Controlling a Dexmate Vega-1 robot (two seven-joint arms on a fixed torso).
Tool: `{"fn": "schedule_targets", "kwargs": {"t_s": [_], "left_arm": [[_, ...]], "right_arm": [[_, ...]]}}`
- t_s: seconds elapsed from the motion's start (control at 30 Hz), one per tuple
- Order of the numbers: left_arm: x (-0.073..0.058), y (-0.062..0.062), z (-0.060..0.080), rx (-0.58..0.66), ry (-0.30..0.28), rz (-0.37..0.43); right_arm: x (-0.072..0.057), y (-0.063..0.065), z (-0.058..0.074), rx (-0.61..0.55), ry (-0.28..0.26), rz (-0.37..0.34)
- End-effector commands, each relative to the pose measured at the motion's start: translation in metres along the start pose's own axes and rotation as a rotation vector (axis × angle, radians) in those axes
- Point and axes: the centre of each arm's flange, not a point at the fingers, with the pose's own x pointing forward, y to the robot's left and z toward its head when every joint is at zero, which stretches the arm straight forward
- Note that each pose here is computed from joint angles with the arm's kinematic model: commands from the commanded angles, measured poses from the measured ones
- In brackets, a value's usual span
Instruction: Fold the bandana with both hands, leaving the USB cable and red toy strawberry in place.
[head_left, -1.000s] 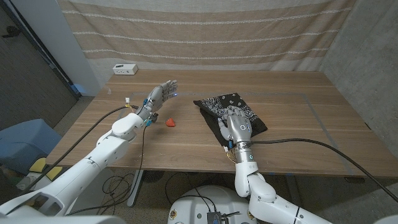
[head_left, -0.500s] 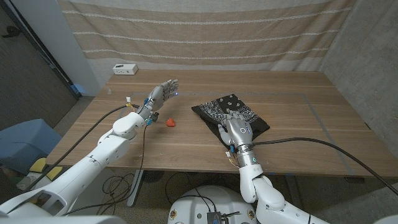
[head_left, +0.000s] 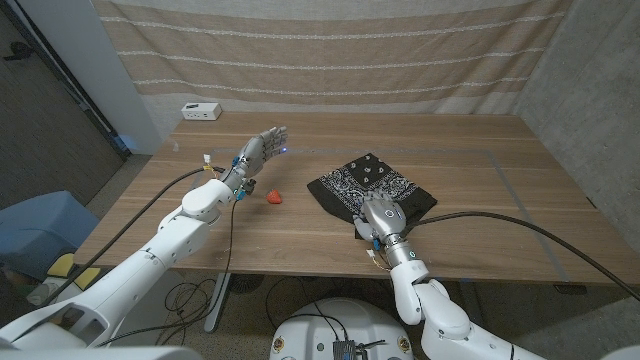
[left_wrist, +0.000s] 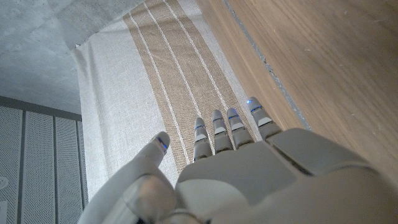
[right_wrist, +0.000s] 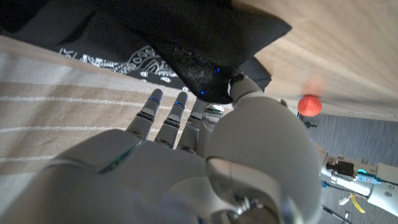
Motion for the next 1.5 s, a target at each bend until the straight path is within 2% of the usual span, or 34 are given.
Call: {"fn": "schedule_targets", "kwargs": {"t_s": [0.03,0.33,0.53,0.77,0.83,1.0,1.27,1.4,1.5], "left_arm": [[0.001,-0.001,0.001,0.003,-0.005,0.000],[-0.002,-0.001,0.003,0.004,-0.008,0.005],[-0.006,-0.002,0.004,0.003,-0.014,0.010],[-0.010,-0.004,0.005,0.000,-0.022,0.012],[-0.012,-0.004,0.006,0.001,-0.027,0.010],[-0.017,-0.005,0.008,-0.002,-0.033,0.011],[-0.026,-0.006,0.009,-0.008,-0.049,0.013],[-0.030,-0.007,0.010,-0.009,-0.055,0.010],[-0.033,-0.007,0.010,-0.010,-0.062,0.009]], "right_arm": [[0.007,0.000,-0.016,0.075,-0.032,0.168],[0.011,-0.007,-0.021,0.164,-0.088,0.118],[0.013,-0.014,-0.023,0.271,-0.139,0.067],[0.016,-0.026,-0.024,0.375,-0.203,-0.043],[0.016,-0.029,-0.026,0.436,-0.223,-0.085],[0.017,-0.035,-0.027,0.514,-0.236,-0.137],[0.021,-0.042,-0.028,0.629,-0.251,-0.156],[0.027,-0.044,-0.031,0.730,-0.249,-0.163],[0.031,-0.047,-0.033,0.761,-0.246,-0.183]]}}
